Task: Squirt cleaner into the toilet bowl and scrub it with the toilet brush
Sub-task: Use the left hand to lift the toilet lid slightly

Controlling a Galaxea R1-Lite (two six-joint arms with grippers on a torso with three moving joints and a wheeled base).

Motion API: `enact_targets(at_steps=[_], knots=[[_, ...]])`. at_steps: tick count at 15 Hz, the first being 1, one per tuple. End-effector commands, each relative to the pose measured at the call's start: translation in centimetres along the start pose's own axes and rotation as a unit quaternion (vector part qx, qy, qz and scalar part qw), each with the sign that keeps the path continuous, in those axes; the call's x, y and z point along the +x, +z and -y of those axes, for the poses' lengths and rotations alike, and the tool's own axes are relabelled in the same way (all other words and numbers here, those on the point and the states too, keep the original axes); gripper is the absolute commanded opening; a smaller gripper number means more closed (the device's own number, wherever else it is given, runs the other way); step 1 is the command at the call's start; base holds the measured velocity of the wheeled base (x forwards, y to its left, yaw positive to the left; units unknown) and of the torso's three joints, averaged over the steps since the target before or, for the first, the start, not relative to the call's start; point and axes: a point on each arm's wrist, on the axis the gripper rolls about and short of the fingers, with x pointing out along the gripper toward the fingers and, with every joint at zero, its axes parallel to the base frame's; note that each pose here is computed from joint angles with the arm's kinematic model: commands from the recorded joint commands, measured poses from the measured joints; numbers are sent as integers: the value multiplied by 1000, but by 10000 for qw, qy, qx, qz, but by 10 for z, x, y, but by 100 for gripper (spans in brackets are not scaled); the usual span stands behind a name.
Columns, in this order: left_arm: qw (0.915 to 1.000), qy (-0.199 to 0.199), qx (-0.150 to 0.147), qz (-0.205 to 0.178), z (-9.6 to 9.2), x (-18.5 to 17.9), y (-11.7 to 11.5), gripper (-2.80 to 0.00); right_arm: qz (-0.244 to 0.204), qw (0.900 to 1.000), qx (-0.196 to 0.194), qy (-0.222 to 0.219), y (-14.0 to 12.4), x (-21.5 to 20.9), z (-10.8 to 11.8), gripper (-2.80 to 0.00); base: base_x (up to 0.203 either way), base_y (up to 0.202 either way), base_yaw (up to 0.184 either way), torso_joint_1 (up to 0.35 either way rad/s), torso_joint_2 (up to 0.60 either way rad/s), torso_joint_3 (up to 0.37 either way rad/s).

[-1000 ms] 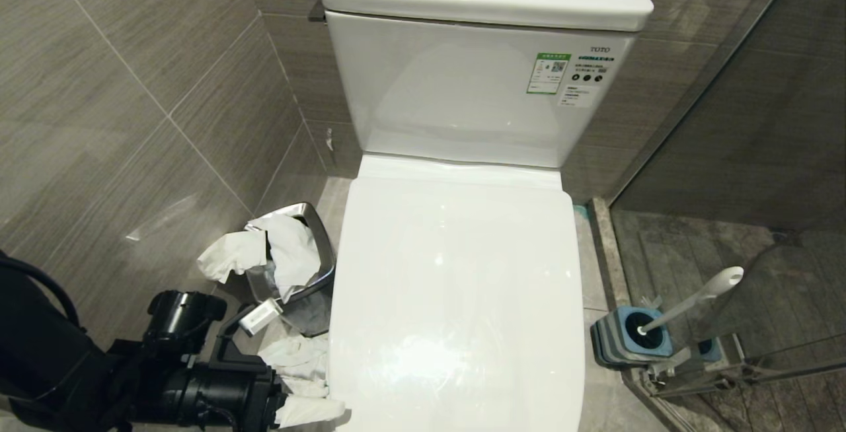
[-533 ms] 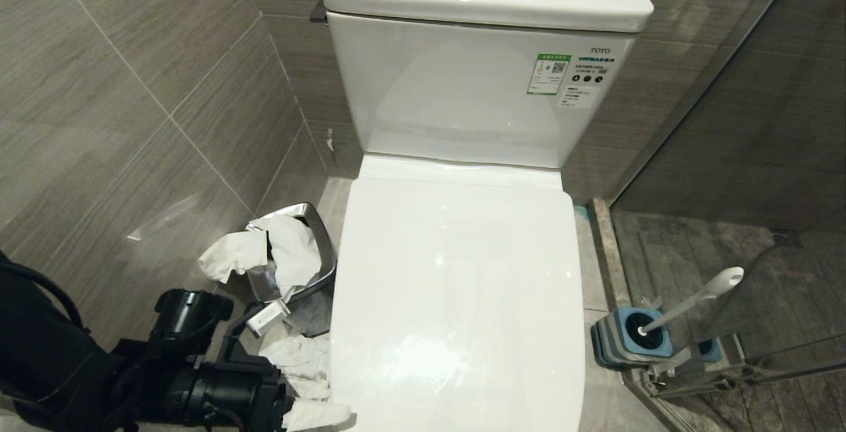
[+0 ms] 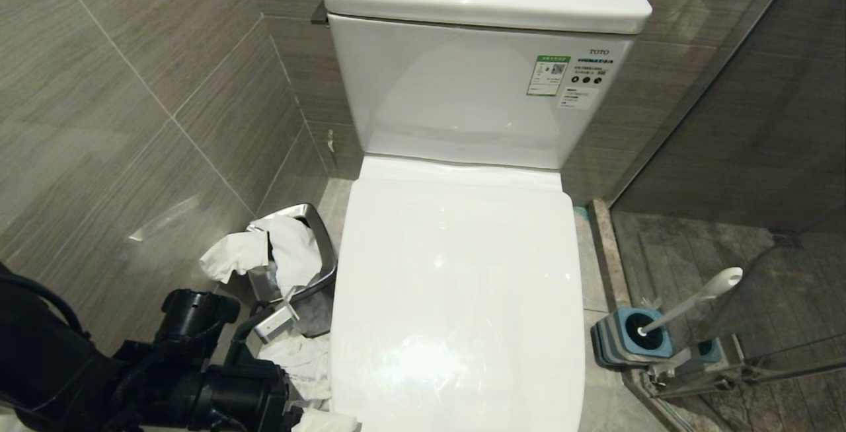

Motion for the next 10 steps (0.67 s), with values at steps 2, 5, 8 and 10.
enact_targets(at_steps=[2, 5, 8, 10], knots=[[9998, -134, -20, -155, 4, 6, -4, 0, -7, 10000, -2, 2, 0, 0, 0, -280, 0, 0, 0, 0, 0, 0], [9995, -201, -142, -193, 4, 7, -5, 0, -7, 10000, -2, 2, 0, 0, 0, -280, 0, 0, 0, 0, 0, 0], [9967, -726, -361, -105, 7, 6, -4, 0, -7, 10000, -2, 2, 0, 0, 0, -280, 0, 0, 0, 0, 0, 0], [9918, -1155, -541, -31, 8, 4, -4, 0, -7, 10000, -2, 2, 0, 0, 0, -280, 0, 0, 0, 0, 0, 0]])
